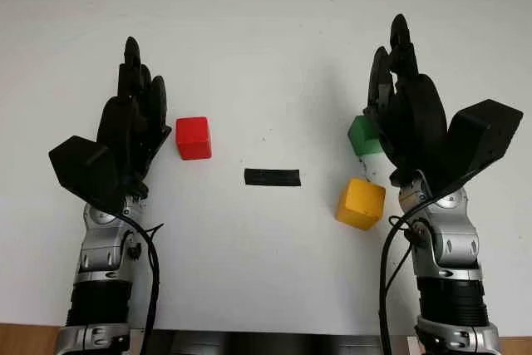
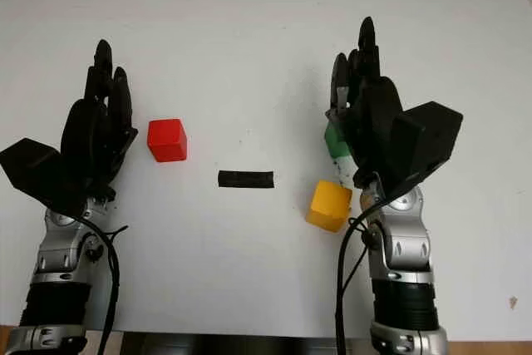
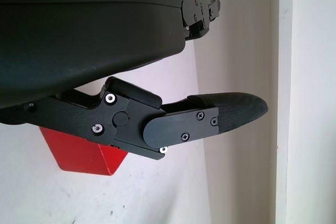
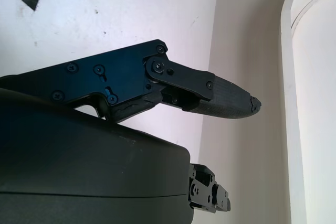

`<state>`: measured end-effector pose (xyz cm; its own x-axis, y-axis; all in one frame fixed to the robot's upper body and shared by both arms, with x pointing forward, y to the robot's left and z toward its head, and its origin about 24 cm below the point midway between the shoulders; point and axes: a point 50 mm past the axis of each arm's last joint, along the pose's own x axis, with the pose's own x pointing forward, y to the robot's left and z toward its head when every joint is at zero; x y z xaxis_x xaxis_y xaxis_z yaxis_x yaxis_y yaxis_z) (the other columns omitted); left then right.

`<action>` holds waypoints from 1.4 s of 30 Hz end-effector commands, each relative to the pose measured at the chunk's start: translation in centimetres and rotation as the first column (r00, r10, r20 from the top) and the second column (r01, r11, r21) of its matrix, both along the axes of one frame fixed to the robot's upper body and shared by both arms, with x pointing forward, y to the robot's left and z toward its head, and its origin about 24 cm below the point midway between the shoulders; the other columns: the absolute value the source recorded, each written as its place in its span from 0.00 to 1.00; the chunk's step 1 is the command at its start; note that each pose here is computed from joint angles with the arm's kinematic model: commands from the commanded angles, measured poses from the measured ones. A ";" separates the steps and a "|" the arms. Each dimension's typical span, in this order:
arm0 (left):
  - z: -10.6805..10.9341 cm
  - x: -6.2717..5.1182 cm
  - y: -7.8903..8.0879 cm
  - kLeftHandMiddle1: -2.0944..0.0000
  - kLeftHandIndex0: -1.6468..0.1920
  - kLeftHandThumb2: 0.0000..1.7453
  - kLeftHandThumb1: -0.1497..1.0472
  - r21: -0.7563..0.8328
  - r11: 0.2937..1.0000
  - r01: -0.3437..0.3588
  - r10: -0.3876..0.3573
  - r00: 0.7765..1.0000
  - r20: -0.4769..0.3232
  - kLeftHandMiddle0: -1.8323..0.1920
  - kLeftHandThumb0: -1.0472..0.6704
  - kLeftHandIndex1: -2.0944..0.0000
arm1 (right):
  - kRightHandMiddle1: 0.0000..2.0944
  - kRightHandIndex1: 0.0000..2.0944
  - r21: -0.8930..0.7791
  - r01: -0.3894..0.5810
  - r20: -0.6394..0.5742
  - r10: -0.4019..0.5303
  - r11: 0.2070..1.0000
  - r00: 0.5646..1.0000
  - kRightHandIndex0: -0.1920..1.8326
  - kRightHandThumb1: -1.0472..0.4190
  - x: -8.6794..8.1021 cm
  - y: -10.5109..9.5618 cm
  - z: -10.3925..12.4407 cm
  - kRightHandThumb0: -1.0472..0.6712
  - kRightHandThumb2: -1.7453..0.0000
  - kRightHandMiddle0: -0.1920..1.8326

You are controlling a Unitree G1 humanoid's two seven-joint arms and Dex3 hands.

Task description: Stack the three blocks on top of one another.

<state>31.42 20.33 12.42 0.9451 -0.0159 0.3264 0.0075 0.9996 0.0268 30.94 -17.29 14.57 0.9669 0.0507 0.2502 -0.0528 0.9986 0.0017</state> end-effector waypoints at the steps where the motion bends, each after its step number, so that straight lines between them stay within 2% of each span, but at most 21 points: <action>1: 0.0 -0.5 0.1 0.98 0.98 0.34 1.00 0.005 1.000 0.006 -0.006 1.000 0.002 1.00 0.18 0.98 | 0.00 0.00 0.008 -0.003 0.020 0.003 1.000 1.000 0.00 0.00 -0.5 0.0 0.2 0.19 0.59 0.00; 9: -0.5 -0.9 0.3 0.97 0.98 0.34 1.00 0.006 1.000 0.004 -0.004 1.000 -0.027 1.00 0.19 0.98 | 0.00 0.00 0.002 -0.024 -0.004 0.024 1.000 1.000 0.00 0.00 -0.3 -0.1 -0.2 0.19 0.59 0.00; 11: -0.5 -1.0 0.4 0.97 0.97 0.31 1.00 0.013 1.000 -0.006 0.006 1.000 -0.026 0.99 0.19 0.97 | 0.00 0.00 0.003 -0.024 -0.010 0.024 1.000 1.000 0.00 0.00 -0.2 0.0 -0.2 0.19 0.59 0.00; 14: 0.7 -1.4 0.8 0.96 0.94 0.26 1.00 0.153 0.984 -0.092 0.088 0.996 0.034 0.96 0.20 0.96 | 0.00 0.00 -0.006 -0.037 -0.012 0.037 0.999 0.999 0.00 0.00 0.1 0.1 -0.1 0.19 0.58 0.00; 16: 1.9 -1.8 1.2 0.95 0.90 0.22 1.00 0.288 0.943 -0.169 0.148 0.984 0.096 0.91 0.22 0.94 | 0.00 0.00 -0.010 -0.041 -0.008 0.041 0.999 0.999 0.00 0.00 0.2 0.1 0.0 0.20 0.58 0.00; 19: 3.9 -2.7 2.1 0.95 0.80 0.15 1.00 0.503 0.828 -0.248 0.179 0.967 0.182 0.85 0.22 0.92 | 0.00 0.00 -0.014 -0.022 -0.010 0.022 1.000 1.000 0.00 0.00 0.1 -0.1 0.2 0.20 0.58 0.00; 22: 6.6 -3.5 3.0 0.97 0.76 0.08 1.00 0.745 0.625 -0.232 0.119 0.972 0.202 0.87 0.20 0.92 | 0.00 0.00 -0.025 0.002 -0.006 -0.002 1.000 1.000 0.00 0.00 -0.1 -0.5 0.5 0.19 0.59 0.00; 24: 8.1 -3.7 3.2 0.97 0.72 0.05 0.98 0.828 0.521 -0.205 0.082 0.978 0.190 0.87 0.17 0.92 | 0.00 0.00 -0.028 0.011 -0.001 -0.011 1.000 1.000 0.00 0.00 -0.2 -0.7 0.7 0.19 0.59 0.00; 26: 9.6 -3.9 3.3 0.98 0.71 0.03 0.96 0.906 0.396 -0.146 0.055 0.989 0.136 0.88 0.15 0.93 | 0.00 0.00 -0.036 0.014 0.008 -0.014 0.999 1.000 0.00 0.00 -0.3 -1.0 1.1 0.19 0.59 0.00; 31: 11.3 -3.5 2.8 0.98 0.70 0.03 0.95 0.981 0.188 -0.049 0.033 0.999 0.044 0.90 0.11 0.95 | 0.00 0.00 -0.057 0.010 0.024 -0.009 0.998 1.000 0.00 0.00 -0.5 -1.2 1.9 0.20 0.57 0.00; 33: 11.4 -3.3 2.6 0.98 0.71 0.03 0.96 0.992 0.123 -0.022 0.028 0.999 0.019 0.90 0.08 0.96 | 0.00 0.00 -0.056 0.015 0.031 -0.013 0.998 0.999 0.00 0.00 -0.5 -1.3 2.2 0.19 0.57 0.00; 38: 10.8 -2.8 2.0 0.98 0.73 0.03 0.96 0.998 0.044 0.052 0.023 0.998 -0.053 0.90 0.06 0.97 | 0.00 0.00 -0.065 0.027 0.044 -0.024 0.998 0.999 0.00 0.00 -0.4 -1.5 3.2 0.19 0.58 0.00; 42: 10.1 -2.5 1.6 0.98 0.74 0.05 1.00 0.997 -0.063 0.044 0.028 0.999 -0.042 0.92 0.03 0.98 | 0.00 0.00 -0.089 0.029 0.047 -0.025 0.996 0.999 0.00 0.00 -0.4 -1.3 3.7 0.19 0.57 0.00</action>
<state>28.92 22.02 22.27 0.9505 -0.2998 -0.0820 0.0695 -0.0524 0.9962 30.68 -18.63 17.43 0.9636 0.0444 0.2635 -0.0268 0.9972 -0.0700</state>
